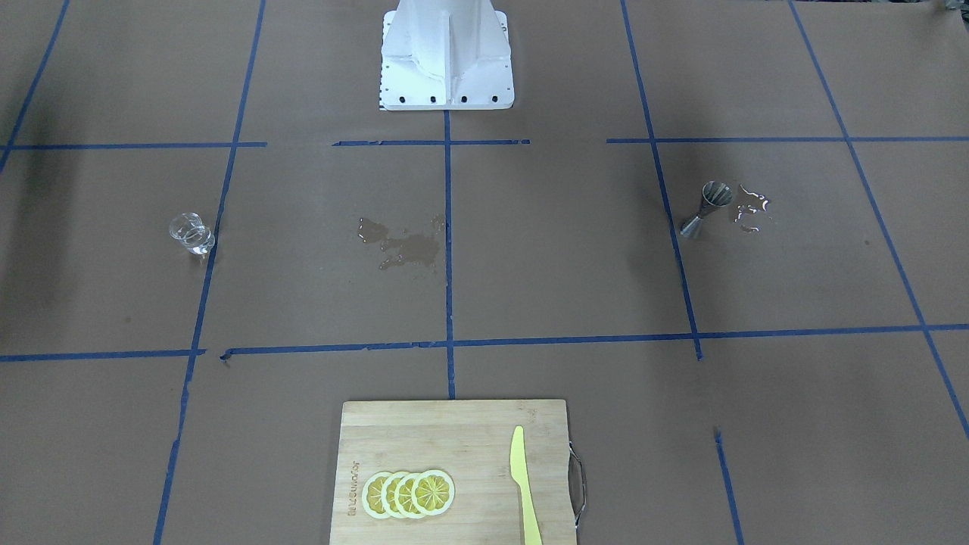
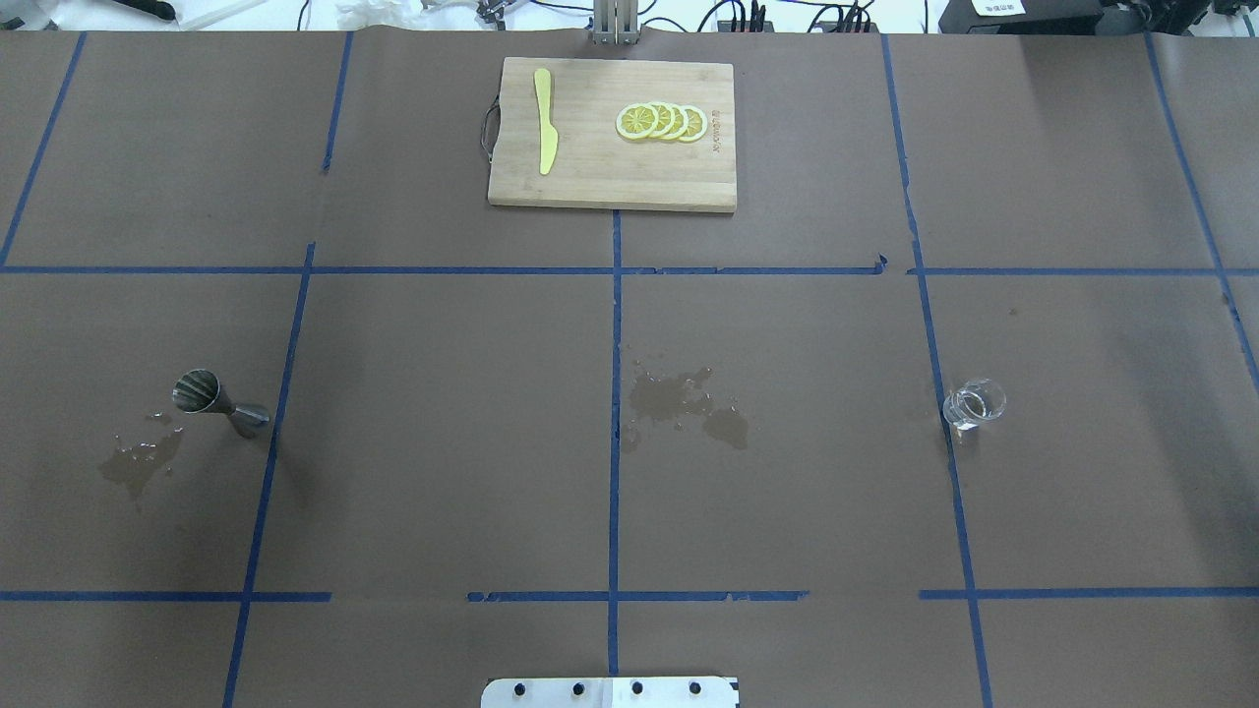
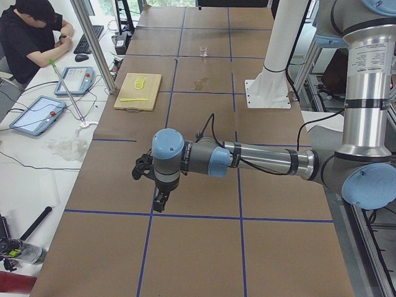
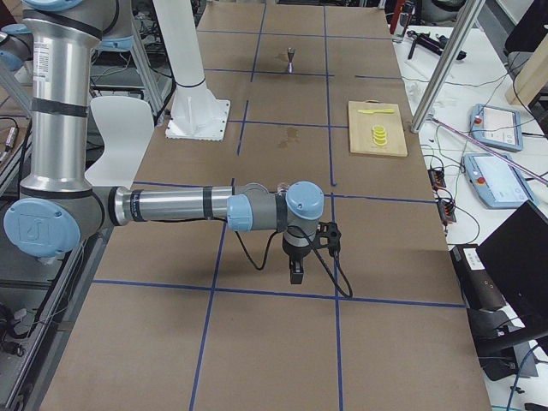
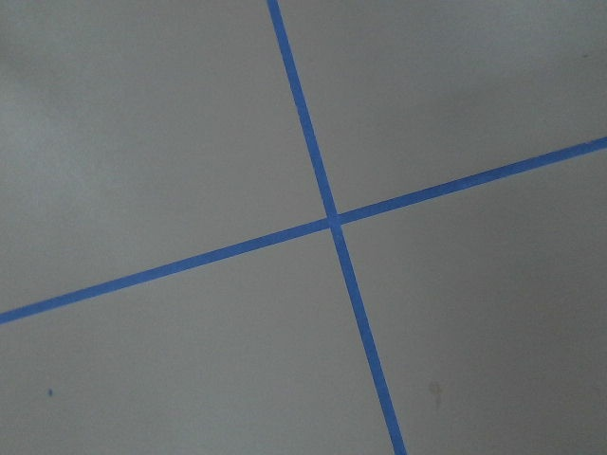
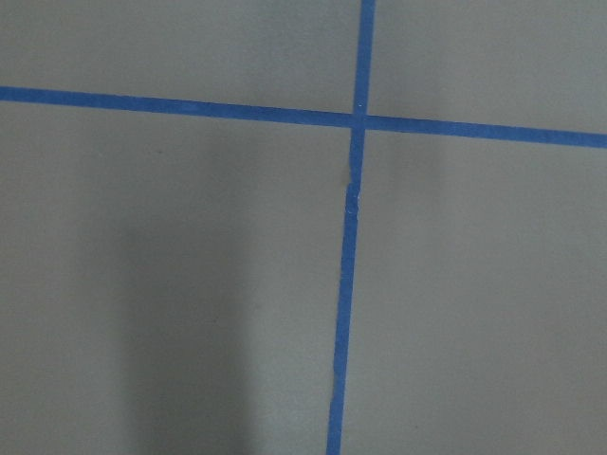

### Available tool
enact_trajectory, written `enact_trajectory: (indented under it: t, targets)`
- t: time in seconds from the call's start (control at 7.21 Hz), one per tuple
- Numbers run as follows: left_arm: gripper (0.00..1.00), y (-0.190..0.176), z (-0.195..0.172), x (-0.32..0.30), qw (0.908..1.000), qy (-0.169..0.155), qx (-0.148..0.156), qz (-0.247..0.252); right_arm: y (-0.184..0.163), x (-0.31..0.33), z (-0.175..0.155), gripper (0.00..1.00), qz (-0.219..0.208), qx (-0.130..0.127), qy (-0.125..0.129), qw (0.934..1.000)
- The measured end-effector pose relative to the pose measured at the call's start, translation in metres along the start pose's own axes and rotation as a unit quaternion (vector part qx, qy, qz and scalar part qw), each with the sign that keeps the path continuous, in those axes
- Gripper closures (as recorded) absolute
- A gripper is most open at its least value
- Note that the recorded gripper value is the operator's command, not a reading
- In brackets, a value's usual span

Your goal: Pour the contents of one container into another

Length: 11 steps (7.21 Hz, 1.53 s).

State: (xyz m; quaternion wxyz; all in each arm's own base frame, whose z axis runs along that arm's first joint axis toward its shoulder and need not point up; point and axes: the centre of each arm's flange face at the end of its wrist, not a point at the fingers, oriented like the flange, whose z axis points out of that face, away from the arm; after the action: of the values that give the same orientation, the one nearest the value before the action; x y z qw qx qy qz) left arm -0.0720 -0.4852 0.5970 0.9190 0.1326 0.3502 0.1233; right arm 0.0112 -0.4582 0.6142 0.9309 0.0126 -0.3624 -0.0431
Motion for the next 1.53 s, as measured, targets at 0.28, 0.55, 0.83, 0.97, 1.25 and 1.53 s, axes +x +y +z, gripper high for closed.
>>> enact_trajectory:
  t: [0.28, 0.55, 0.83, 0.97, 1.25, 1.53]
  targets:
    - [0.0, -0.011, -0.005, 0.008, 0.9985, -0.007, 0.038, 0.039, -0.026, -0.028, -0.019, 0.0, -0.035, 0.038, -0.004, 0.9986]
    - [0.0, -0.023, -0.02, 0.019, 0.9884, -0.021, 0.11, 0.103, -0.044, -0.05, -0.042, 0.0, -0.024, 0.076, -0.011, 0.9968]
    - [0.0, -0.033, -0.029, 0.026, 0.9782, -0.025, 0.164, 0.124, -0.047, -0.063, -0.056, 0.0, -0.024, 0.095, -0.016, 0.9951]
    - [0.0, -0.038, -0.035, 0.03, 0.9742, -0.025, 0.184, 0.129, -0.048, -0.066, -0.059, 0.0, -0.03, 0.104, -0.018, 0.994]
    - [0.0, -0.045, -0.043, 0.05, 0.9581, -0.024, 0.231, 0.168, -0.048, -0.069, -0.063, 0.0, -0.044, 0.121, -0.02, 0.9915]
    - [0.0, -0.058, -0.033, 0.094, 0.9544, 0.011, 0.258, 0.149, -0.046, -0.068, -0.061, 0.0, -0.041, 0.123, -0.02, 0.9914]
